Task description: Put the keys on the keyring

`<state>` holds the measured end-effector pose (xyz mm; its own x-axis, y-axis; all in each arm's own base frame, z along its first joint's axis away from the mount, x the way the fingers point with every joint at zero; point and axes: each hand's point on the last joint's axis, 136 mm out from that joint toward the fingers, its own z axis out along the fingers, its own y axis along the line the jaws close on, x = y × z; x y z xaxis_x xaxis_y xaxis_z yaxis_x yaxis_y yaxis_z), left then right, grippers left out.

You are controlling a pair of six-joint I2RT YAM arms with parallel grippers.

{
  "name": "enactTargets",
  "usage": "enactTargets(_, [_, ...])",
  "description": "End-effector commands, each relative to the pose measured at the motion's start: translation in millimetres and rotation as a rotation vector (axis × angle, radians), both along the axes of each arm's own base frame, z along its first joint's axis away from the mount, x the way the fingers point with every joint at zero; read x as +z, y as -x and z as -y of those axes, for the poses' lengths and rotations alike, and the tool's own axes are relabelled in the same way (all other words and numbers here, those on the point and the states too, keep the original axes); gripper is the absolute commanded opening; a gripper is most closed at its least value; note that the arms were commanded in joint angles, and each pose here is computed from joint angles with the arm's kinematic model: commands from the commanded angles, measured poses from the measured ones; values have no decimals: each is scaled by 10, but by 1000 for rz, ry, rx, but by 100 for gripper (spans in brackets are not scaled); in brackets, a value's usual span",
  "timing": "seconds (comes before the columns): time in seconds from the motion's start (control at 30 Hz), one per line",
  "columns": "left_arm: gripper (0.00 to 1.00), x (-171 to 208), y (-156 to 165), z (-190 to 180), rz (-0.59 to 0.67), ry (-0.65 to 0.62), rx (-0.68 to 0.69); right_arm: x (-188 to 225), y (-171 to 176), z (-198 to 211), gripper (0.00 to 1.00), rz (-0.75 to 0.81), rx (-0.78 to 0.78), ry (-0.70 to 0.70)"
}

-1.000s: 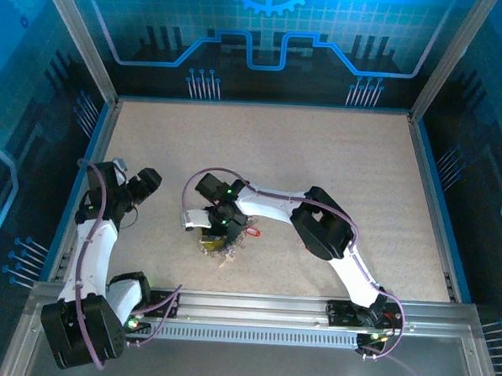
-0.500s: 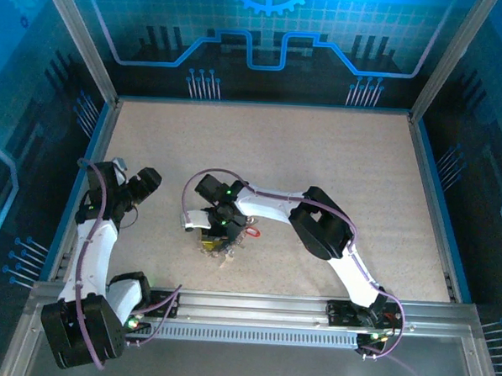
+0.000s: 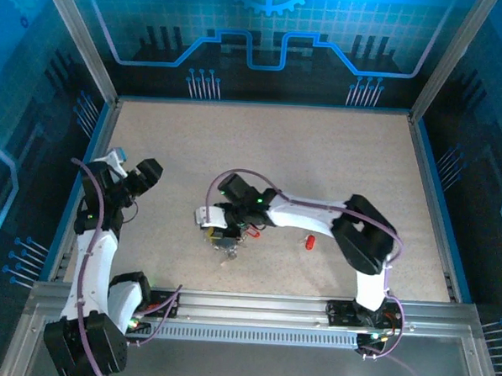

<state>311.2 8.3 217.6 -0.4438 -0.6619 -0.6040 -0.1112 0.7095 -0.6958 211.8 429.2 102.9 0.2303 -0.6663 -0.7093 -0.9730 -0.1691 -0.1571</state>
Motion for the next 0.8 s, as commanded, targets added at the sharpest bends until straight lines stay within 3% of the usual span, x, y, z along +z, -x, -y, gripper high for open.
enactTargets(0.0, [74,489,-100,279,168,-35,-181,593,-229,-15,0,142,-61,-213])
enactTargets(0.13, [71,753,-22,702,311,-145,-384,947,-329,201,0,237,-111,-328])
enactTargets(0.33, [71,896,443,1423,634,-409,-758,1493,-356,486,0,355,-150,-504])
enactTargets(0.5, [72,830,810,1739,758,-390,-994,1810,-385,667,0,419,-191,-563])
enactTargets(0.77, [77,562,865,2019,646,-327,-1126,1950,-323,837,0,468,-197,-597])
